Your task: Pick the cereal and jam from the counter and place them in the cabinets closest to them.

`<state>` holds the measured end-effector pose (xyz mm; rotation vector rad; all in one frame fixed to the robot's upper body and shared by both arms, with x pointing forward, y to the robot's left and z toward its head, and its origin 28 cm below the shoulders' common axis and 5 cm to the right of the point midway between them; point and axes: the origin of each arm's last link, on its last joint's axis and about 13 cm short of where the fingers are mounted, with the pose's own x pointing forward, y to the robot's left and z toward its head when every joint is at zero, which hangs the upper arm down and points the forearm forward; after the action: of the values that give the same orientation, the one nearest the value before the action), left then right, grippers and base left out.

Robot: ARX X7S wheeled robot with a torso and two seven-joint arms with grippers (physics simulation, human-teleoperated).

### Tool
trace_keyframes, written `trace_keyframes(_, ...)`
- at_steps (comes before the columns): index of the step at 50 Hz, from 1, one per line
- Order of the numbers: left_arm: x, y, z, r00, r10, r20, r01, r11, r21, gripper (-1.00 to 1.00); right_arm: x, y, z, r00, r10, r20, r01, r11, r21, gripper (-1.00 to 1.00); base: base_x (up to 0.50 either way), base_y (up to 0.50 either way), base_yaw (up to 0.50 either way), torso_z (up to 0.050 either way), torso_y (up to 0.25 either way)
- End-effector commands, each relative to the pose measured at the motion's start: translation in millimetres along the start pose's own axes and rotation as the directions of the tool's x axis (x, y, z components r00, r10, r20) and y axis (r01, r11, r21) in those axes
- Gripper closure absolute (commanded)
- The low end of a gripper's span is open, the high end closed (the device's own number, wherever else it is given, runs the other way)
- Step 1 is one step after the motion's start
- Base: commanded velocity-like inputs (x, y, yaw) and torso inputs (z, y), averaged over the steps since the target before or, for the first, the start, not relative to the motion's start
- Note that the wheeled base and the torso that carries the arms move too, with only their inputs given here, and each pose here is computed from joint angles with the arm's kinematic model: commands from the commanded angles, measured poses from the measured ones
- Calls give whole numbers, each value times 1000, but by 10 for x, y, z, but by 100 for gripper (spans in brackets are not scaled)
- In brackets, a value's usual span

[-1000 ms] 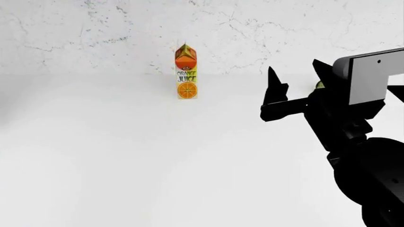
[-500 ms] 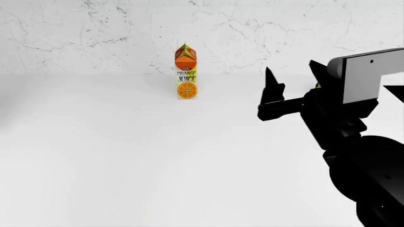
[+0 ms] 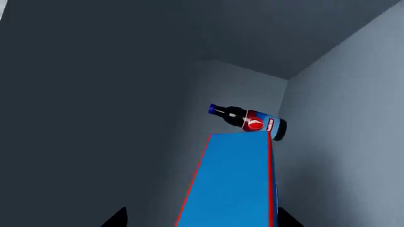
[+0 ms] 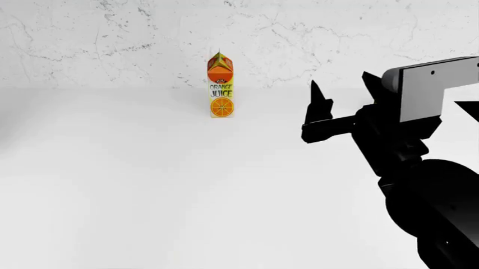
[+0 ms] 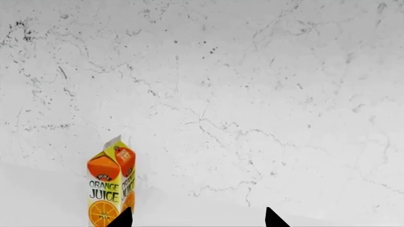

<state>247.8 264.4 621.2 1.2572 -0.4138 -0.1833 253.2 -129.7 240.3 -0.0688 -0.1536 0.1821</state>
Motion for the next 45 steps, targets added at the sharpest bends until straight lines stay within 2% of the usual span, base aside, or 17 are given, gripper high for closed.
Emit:
trace_keyframes(1, -112, 147, 127, 985, 98, 139, -83, 990, -113, -100, -9, 17, -8, 1000, 5, -4, -5, 1000, -2, -100, 0, 0, 0, 0, 0)
trace_keyframes(12, -212, 182, 209, 954, 138, 266, -81, 974, -213, -100, 3, 23, -22, 1000, 7, -7, -7, 1000, 0, -100, 0, 0, 0, 0, 0)
trace_keyframes(20, -300, 195, 260, 935, 150, 322, -65, 963, -260, -100, 0, 26, -17, 1000, 9, -4, -9, 1000, 0, -100, 0, 0, 0, 0, 0)
trace_keyframes(25, -423, 188, 266, 914, 169, 369, -36, 940, -340, -100, -19, 24, 10, 1000, 10, 3, -10, 1000, -1, -100, 0, 0, 0, 0, 0)
trace_keyframes(33, -599, 28, 171, 908, 176, 380, -3, 910, -414, -100, -34, 38, 58, 999, 18, 27, -17, 1000, -24, -100, -35, 0, 0, 0, 0)
trace_keyframes(45, -678, -191, 51, 913, 165, 374, 31, 885, -464, -100, -50, 86, 134, 997, 43, 62, -39, 997, -62, -100, -492, 2, 0, 0, 0)
